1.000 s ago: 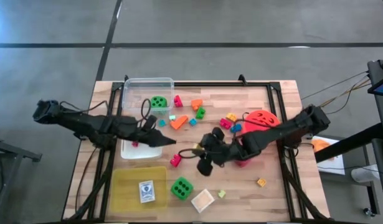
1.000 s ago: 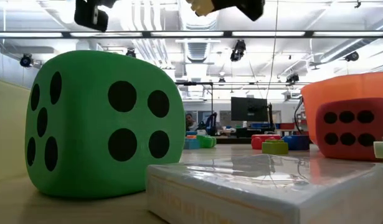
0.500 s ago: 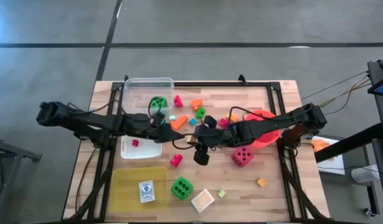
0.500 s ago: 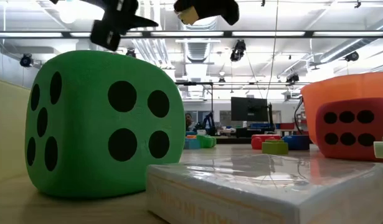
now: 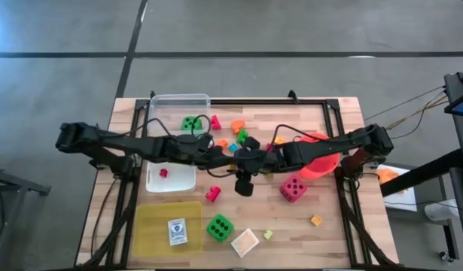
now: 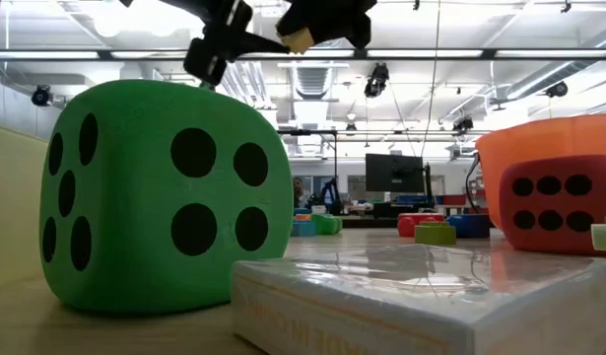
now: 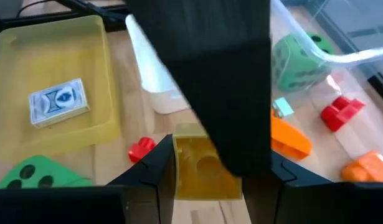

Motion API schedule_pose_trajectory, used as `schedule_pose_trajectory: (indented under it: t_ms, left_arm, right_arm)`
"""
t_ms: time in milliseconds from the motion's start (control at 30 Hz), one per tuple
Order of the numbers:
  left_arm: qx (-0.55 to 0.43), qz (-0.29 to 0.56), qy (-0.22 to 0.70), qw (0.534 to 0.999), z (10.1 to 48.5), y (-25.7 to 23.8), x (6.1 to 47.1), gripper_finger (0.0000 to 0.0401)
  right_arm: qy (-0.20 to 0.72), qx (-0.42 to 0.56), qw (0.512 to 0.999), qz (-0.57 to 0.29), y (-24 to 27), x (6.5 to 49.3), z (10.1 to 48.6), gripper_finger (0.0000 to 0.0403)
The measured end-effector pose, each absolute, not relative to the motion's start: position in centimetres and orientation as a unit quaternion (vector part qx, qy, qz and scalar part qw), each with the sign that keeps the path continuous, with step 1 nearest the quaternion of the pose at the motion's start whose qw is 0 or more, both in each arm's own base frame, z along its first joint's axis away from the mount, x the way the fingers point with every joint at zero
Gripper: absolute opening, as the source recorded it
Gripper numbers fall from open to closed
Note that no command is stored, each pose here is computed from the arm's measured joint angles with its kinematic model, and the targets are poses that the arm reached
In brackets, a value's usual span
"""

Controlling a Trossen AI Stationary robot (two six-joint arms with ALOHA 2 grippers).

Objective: Pick & Place Toys
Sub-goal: Put the yellow game piece into the white bin

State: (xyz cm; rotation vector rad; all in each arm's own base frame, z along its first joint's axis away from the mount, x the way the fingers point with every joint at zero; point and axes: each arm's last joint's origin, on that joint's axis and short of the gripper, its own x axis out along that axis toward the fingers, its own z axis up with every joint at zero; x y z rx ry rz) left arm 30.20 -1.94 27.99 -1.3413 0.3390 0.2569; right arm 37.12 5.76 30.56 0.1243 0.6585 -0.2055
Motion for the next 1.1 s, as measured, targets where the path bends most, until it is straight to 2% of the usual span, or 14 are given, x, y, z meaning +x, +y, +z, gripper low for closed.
schedule_pose_trajectory:
  t_ms: [333,500,733,833,900,1100]
  left_arm:
    - [-0.612,0.136,0.194,0.754,27.42,-1.99,30.78,0.024]
    - [-0.611,0.142,0.19,0.755,27.42,-1.75,30.76,0.0194]
    - [-0.607,0.139,0.187,0.76,27.51,-1.71,30.8,0.0092]
    - [-0.608,0.139,0.186,0.759,27.56,-1.71,30.75,0.0085]
    - [-0.608,0.137,0.186,0.759,27.64,-1.71,30.71,0.0085]
    - [-0.603,0.134,0.187,0.764,27.72,-1.72,30.72,0.0085]
  right_arm:
    - [0.326,0.051,0.939,-0.101,5.58,37.0,30.64,0.0126]
    - [0.322,0.043,0.941,-0.097,5.59,37.05,30.71,0.0126]
    - [0.318,0.038,0.942,-0.096,5.59,37.11,30.72,0.0126]
    - [0.316,0.038,0.943,-0.097,5.57,37.14,30.75,0.0126]
    - [0.313,0.04,0.944,-0.097,5.58,37.17,30.79,0.0154]
    - [0.3,0.055,0.948,-0.095,5.62,37.18,31.23,0.0281]
